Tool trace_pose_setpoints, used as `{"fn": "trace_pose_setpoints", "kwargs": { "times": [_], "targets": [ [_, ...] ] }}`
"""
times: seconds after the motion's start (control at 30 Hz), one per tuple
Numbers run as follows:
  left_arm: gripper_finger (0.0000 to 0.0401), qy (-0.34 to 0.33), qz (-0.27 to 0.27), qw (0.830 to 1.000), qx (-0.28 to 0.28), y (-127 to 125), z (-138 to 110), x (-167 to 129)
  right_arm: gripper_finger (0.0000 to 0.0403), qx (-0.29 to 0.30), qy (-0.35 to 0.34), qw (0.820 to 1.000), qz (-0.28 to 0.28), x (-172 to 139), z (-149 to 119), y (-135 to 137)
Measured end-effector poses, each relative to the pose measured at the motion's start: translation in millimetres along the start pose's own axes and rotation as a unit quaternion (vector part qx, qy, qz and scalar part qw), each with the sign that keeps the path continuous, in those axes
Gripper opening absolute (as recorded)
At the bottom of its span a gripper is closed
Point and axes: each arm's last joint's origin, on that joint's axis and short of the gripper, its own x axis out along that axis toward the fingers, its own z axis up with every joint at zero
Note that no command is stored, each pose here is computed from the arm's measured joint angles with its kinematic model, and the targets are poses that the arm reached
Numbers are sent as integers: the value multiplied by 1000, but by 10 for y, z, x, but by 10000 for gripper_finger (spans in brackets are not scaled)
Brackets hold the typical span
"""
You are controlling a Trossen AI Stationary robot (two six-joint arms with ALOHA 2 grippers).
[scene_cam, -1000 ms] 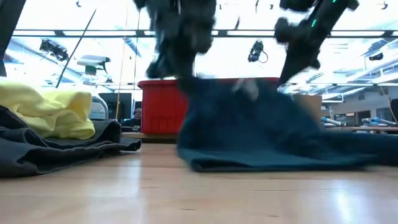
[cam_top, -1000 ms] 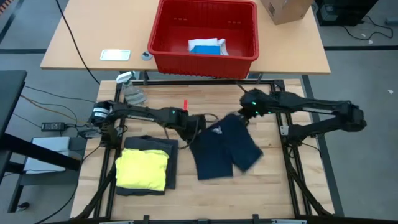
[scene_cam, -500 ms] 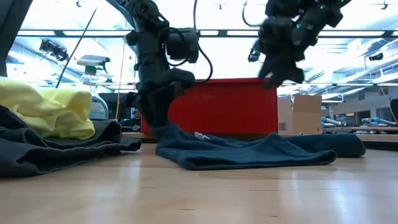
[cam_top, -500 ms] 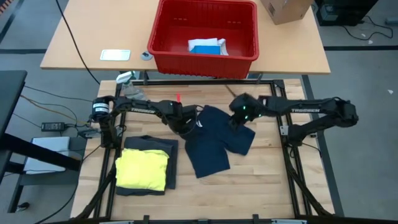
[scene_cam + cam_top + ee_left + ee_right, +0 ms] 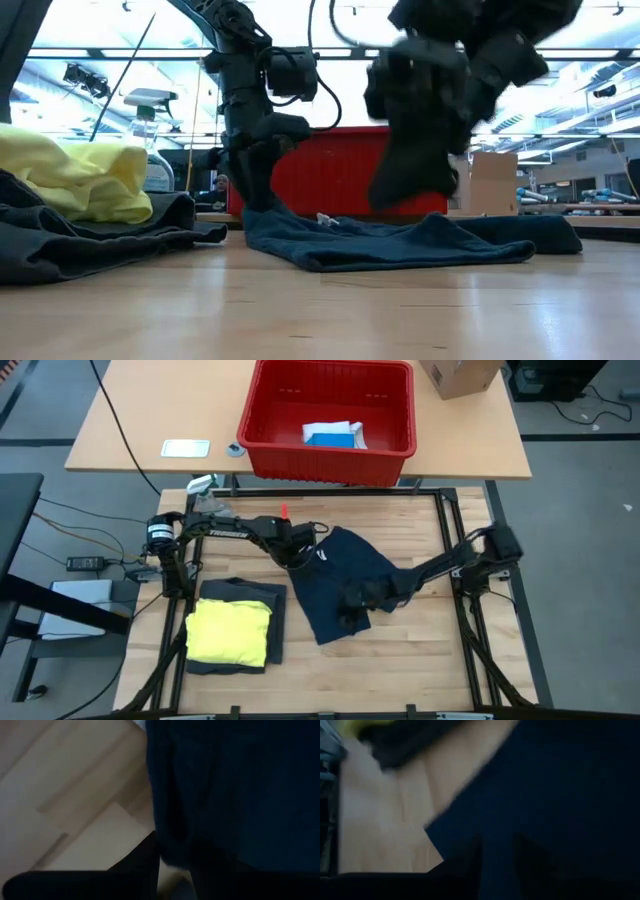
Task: Fold Laundry from Bin
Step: Fold the dark blue short
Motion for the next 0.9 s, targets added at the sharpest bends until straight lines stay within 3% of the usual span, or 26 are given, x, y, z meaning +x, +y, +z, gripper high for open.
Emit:
{"fn": "trace_pose_setpoints", "kwargs": {
  "times": [0.23,0.4,0.53,0.63,0.7,0.8,0.9],
  "targets": [
    [98,54,2,996,74,82,-76,-55,92,97,49,993,-48,254,-406,116],
    [98,91,9,982,164,16,-233,-118,82,153,99,982,-56,2,-700,391],
    [98,61,-41,963,261,-313,-422,-192,81,173,124,972,-100,-322,-942,553],
    [98,2,-96,929,358,-693,-628,-244,82,192,114,968,-116,-550,-1070,653],
    [98,-38,-128,895,426,-940,-786,-264,83,213,95,967,-105,-689,-1117,734],
    [98,-78,-142,827,538,-1206,-1051,-274,85,232,65,968,-75,-811,-1213,868],
    [100,-94,-107,763,630,-1311,-1263,-269,91,216,60,974,-22,-830,-1302,1049]
  ]
}}
